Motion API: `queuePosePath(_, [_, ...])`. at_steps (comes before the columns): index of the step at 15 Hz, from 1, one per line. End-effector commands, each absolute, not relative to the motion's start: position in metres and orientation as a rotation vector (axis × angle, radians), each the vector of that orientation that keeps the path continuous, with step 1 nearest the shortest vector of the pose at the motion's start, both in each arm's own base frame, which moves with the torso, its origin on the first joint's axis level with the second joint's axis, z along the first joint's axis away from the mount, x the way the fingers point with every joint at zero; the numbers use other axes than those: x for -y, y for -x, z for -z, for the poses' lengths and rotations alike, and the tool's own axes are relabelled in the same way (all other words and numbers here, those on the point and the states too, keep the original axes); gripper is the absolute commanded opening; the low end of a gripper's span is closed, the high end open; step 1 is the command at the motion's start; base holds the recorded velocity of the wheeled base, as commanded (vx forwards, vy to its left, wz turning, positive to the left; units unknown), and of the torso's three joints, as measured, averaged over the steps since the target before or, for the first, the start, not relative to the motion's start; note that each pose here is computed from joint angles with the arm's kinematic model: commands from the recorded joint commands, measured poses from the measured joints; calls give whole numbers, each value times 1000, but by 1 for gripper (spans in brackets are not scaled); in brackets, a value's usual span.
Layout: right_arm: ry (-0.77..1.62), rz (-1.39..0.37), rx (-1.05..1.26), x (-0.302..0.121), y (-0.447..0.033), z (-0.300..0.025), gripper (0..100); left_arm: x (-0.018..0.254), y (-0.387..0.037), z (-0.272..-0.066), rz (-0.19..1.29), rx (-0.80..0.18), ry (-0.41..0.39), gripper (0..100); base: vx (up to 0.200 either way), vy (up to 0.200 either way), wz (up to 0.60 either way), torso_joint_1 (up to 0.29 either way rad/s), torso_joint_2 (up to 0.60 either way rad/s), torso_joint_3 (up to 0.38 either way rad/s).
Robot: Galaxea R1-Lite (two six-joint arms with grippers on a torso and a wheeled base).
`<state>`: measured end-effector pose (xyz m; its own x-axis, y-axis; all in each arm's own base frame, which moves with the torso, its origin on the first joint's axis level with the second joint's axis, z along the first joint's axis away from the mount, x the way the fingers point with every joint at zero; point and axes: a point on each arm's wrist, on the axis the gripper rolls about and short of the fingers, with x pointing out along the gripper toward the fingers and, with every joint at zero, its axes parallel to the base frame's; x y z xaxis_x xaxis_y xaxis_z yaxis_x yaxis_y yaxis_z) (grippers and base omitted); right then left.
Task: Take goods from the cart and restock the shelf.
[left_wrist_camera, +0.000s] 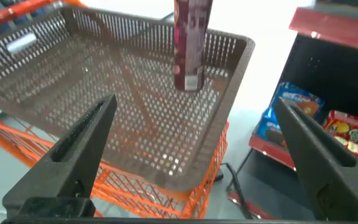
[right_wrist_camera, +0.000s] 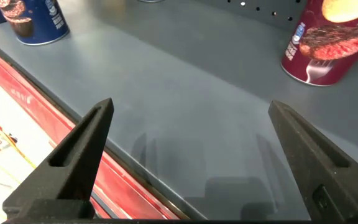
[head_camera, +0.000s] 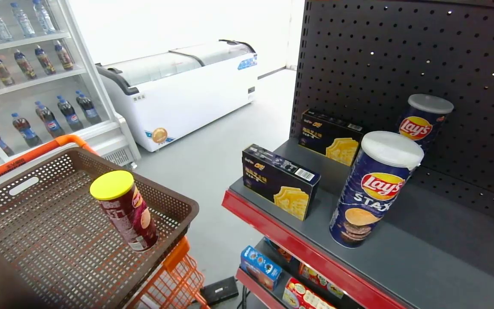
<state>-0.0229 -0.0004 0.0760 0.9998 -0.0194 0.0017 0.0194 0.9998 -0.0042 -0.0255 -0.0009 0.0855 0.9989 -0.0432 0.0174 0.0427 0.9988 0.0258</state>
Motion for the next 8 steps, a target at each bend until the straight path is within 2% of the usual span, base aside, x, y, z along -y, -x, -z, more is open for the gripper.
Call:
queuePosePath(1, [5, 20, 1, 0, 23, -76, 100, 1, 29, -146, 61, 15, -48, 100, 0, 0, 0, 0, 0, 0])
queuePosePath(2, [5, 20, 1, 0, 23, -76, 100, 1, 24, -173, 63, -7, -64, 100, 0, 0, 0, 0, 0, 0])
queuePosePath(3, [5, 20, 1, 0, 23, -76, 100, 1, 16, -186, 63, -39, -73, 100, 0, 0, 0, 0, 0, 0])
queuePosePath(4, [5, 20, 1, 0, 23, -76, 100, 1, -8, -204, 55, -121, -78, 100, 0, 0, 0, 0, 0, 0])
queuePosePath(6, [5, 20, 1, 0, 23, -76, 100, 0, -41, -210, 8, -232, -88, 100, 0, 0, 0, 0, 0, 0])
queuePosePath(8, [5, 20, 1, 0, 23, -76, 100, -2, -60, -205, -91, -321, -156, 100, 0, 0, 0, 0, 0, 0])
